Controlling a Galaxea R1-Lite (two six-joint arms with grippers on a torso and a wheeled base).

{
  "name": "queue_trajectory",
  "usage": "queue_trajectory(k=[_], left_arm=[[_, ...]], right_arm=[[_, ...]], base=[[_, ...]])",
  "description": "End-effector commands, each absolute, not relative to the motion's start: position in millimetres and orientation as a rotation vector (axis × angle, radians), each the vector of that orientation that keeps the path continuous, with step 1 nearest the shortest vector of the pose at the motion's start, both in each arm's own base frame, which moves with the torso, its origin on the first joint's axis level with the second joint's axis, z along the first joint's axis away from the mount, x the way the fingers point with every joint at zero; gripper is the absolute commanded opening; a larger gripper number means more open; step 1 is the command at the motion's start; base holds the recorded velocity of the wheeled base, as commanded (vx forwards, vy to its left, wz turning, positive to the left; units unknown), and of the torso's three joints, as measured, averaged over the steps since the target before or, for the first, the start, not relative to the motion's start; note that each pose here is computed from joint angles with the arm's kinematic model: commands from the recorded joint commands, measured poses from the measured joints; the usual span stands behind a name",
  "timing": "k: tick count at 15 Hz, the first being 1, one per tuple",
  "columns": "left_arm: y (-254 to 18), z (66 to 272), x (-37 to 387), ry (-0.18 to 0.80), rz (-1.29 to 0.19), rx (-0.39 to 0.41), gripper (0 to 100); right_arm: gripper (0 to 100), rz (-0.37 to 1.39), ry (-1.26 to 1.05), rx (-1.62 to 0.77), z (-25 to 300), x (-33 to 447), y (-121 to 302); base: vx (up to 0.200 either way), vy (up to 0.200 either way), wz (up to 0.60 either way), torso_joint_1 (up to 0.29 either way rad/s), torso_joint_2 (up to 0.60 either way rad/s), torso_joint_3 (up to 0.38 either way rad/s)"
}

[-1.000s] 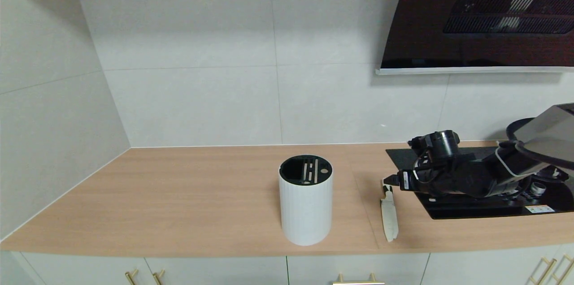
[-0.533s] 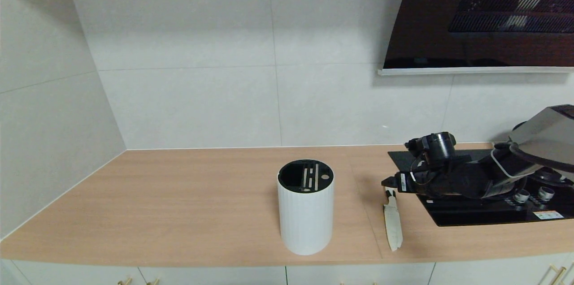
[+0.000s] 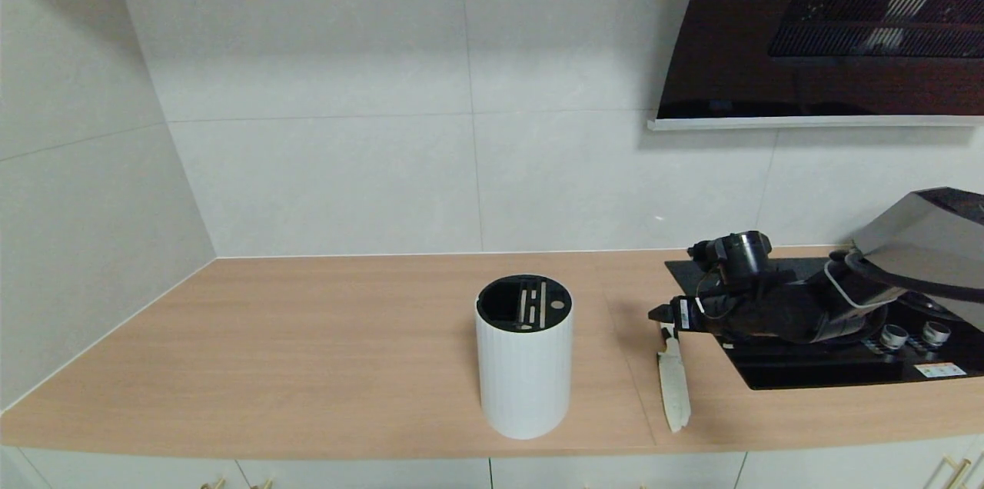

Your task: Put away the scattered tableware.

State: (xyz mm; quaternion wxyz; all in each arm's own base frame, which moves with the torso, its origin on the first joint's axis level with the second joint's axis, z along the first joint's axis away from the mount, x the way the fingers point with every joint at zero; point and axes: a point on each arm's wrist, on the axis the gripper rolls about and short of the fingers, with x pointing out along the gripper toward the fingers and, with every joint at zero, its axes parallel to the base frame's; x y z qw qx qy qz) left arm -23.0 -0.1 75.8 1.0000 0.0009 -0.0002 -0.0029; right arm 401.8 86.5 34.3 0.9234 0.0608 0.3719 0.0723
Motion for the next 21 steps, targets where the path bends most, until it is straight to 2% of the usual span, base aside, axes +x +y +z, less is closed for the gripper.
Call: queue_trajectory(k=[1, 7, 21], left_arm=[[-0.1, 75.7, -22.9, 0.0, -0.006, 0.002, 100], [-0.1, 75.7, -22.9, 0.0, -0.006, 0.002, 100], [-0.1, 75.7, -22.9, 0.0, -0.006, -0.002, 100]], right_arm=[[100, 0.145, 0.789, 0.12, 25.0, 400.5, 86.0], [100, 0.149, 0.79, 0.11, 24.1, 399.6, 85.8], [100, 0.152, 0.762, 0.113, 25.7, 401.2, 86.1]], base=[[0.0, 0.0, 0.0, 0.0, 0.0, 0.0], [0.0, 0.0, 0.0, 0.068, -0.01, 0.054], [0.0, 0.0, 0.0, 0.0, 0.0, 0.0]])
